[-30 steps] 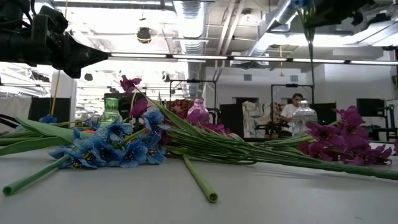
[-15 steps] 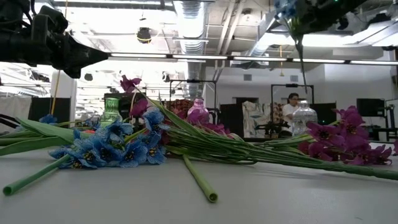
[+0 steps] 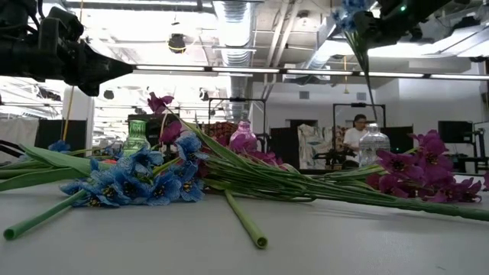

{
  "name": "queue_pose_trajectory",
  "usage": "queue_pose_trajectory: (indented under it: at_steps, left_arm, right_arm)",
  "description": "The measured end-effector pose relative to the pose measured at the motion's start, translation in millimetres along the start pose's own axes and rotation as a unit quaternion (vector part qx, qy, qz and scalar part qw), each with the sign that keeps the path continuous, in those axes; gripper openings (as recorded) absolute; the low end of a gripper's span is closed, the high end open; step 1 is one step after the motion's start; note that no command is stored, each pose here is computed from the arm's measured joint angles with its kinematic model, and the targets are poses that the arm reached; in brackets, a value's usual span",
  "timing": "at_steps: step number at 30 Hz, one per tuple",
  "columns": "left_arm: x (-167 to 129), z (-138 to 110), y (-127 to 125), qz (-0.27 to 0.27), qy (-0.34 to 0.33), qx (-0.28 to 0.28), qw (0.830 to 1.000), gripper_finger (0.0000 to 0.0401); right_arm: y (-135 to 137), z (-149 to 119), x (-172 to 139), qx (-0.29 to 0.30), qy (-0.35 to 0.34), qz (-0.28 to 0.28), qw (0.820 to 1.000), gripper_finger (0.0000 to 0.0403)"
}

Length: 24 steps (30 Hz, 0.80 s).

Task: Sort flowers into vase by color
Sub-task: Put the right blue flowers into the transparent vase

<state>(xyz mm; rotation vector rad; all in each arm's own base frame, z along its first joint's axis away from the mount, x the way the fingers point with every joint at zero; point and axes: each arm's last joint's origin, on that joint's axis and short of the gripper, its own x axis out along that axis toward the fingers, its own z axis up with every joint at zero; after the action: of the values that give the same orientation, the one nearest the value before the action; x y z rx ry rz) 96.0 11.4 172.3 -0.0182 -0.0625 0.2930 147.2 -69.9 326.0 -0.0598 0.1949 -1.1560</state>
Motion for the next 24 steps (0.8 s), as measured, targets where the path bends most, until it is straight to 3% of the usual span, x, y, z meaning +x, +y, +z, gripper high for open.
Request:
queue_pose_trajectory:
  at_steps: [24]
  left_arm:
    - [0,0,0,0.0,0.0,0.0,1.0,0.0]
  right_arm:
    - [10,-8,15,-0.009,0.028,-0.008,1.0,0.0053]
